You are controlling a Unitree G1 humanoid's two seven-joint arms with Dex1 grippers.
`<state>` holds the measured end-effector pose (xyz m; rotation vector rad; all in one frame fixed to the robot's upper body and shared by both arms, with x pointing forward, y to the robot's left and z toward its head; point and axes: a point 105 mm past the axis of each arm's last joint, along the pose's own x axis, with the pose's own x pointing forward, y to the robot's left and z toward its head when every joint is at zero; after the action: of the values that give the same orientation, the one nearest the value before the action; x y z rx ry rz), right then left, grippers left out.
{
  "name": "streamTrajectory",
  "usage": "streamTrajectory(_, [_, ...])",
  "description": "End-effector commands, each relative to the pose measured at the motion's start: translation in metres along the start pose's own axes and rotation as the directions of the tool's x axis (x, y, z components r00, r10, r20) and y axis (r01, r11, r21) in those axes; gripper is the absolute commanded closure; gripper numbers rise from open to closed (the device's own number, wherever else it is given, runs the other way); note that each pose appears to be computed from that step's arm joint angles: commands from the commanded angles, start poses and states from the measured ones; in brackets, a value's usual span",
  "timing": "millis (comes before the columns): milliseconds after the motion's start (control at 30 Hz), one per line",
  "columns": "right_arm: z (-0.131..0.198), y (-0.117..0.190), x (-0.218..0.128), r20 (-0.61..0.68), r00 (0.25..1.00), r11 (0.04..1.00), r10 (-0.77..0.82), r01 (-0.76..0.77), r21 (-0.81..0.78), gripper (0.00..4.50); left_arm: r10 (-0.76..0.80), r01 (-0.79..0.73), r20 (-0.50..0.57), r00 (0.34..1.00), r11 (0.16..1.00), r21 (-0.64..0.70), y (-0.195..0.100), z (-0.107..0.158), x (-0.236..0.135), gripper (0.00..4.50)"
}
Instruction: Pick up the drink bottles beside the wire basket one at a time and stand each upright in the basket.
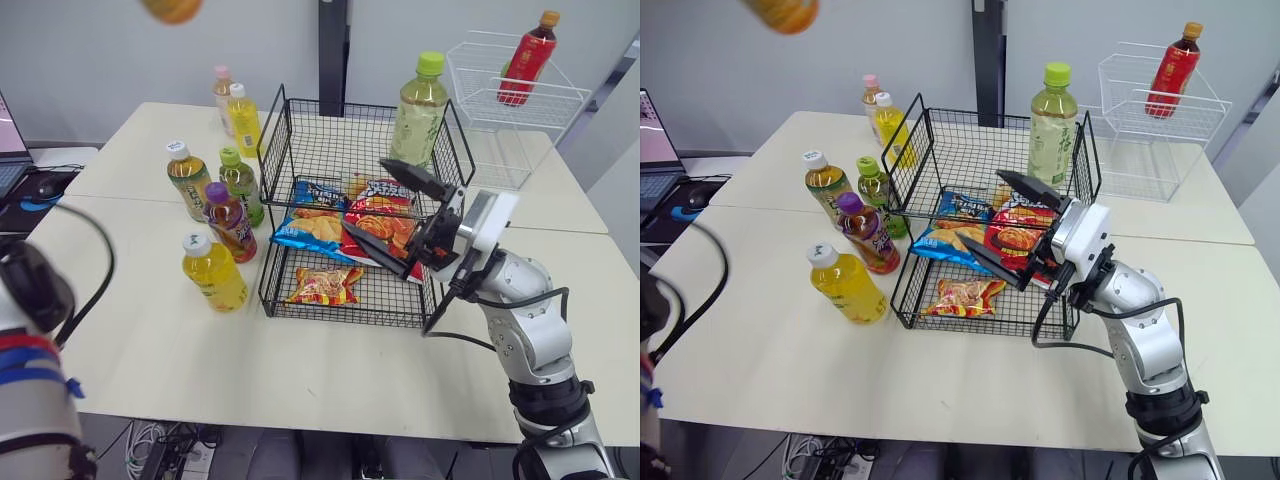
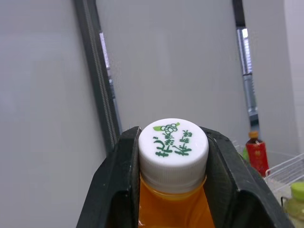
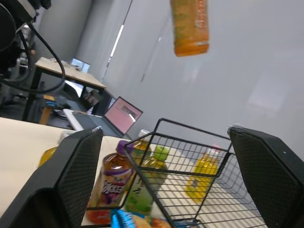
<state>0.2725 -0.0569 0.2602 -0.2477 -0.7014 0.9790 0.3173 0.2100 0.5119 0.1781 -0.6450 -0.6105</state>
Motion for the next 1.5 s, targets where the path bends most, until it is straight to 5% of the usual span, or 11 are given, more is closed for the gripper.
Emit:
streamTrajectory(33, [0.013, -0.014, -0.003, 0.038, 0.996, 0.994, -0.087, 0.089, -0.062, 0.00, -0.055, 0.051, 0.068, 0.996, 0.997, 0.055, -0.006, 0.016, 0.016, 3.13])
streamTrajectory(533, [0.013, -0.018, -0.014, -0.030, 0.963, 0.953, -0.267, 0.260, -0.154, 0.00, -0.180, 0.170, -0.104, 0.978, 0.981, -0.098, -0.045, -0.096, 0.080, 3.13])
streamTrajectory(1167, [0.018, -0.016, -0.024, -0.064, 0.940, 0.929, -0.335, 0.318, -0.189, 0.00, -0.428, 0.386, -0.173, 0.887, 0.893, -0.232, -0.124, -0.148, 0.105, 3.13])
streamTrajectory(1500, [0.016, -0.014, -0.025, -0.073, 0.941, 0.933, -0.330, 0.314, -0.176, 0.00, -0.418, 0.373, -0.200, 0.886, 0.899, -0.228, -0.118, -0.150, 0.100, 0.01])
